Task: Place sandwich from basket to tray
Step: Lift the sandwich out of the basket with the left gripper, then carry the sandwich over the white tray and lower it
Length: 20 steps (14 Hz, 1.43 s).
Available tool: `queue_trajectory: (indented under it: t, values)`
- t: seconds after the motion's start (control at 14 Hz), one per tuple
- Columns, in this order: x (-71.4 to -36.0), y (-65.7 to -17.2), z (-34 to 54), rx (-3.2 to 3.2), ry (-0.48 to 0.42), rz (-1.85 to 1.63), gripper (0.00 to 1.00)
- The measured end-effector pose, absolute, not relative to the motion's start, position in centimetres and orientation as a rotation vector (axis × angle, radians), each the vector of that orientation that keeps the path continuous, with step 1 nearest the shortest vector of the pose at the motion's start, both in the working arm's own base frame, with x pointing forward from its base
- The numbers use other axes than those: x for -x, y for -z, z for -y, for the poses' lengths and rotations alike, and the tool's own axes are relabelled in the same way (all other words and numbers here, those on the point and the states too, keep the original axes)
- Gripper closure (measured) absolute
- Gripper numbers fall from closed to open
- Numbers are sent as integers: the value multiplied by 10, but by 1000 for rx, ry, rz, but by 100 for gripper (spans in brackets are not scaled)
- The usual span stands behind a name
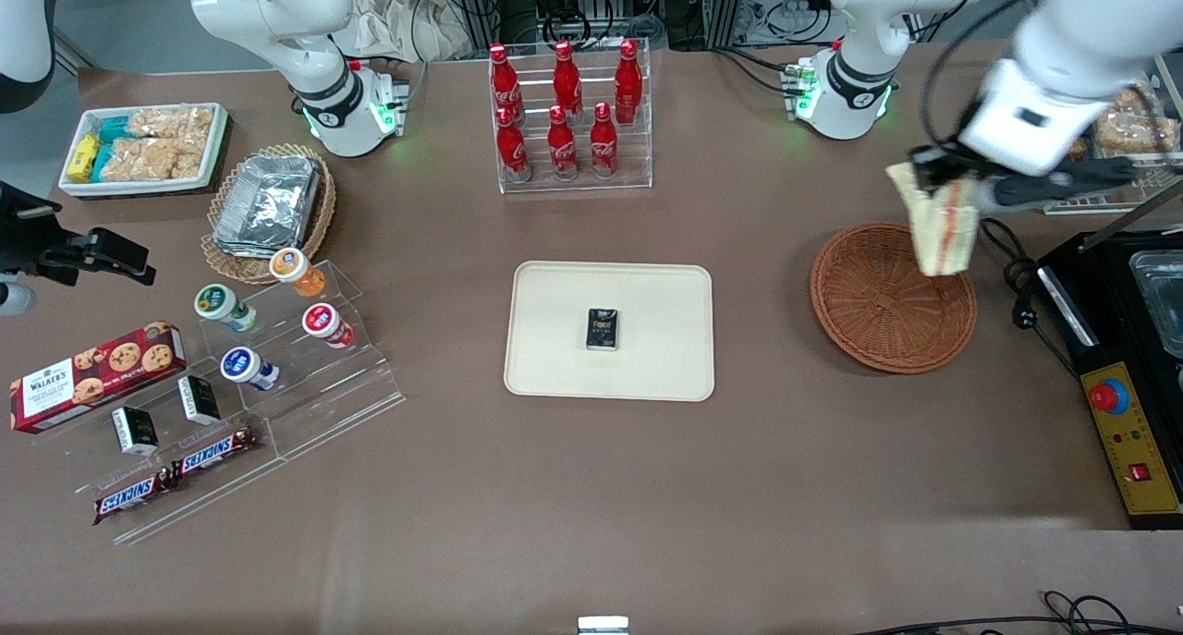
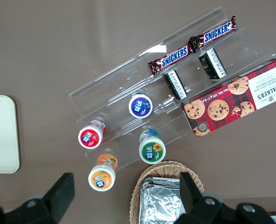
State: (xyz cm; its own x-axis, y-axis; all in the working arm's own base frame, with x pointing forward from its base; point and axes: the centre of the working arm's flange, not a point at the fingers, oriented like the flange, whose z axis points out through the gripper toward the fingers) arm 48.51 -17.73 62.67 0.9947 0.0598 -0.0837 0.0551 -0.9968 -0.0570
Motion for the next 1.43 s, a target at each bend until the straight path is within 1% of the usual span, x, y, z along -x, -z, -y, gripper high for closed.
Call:
queue_trajectory:
  t: [0.14, 0.36, 0.57, 0.71, 0.86, 1.14, 1.43]
  values:
    - [-481, -609, 218, 3093, -170, -32, 75]
    - [-502, -564, 256, 3142, -194, -128, 75]
    - [-527, -491, 289, 3189, -235, -165, 75]
    - [-534, -440, 309, 3214, -218, -157, 75]
    - [-532, -395, 324, 3204, -212, -170, 75]
    - [-524, -324, 350, 3120, -196, -156, 75]
    - [-520, -285, 365, 3119, -195, -139, 75]
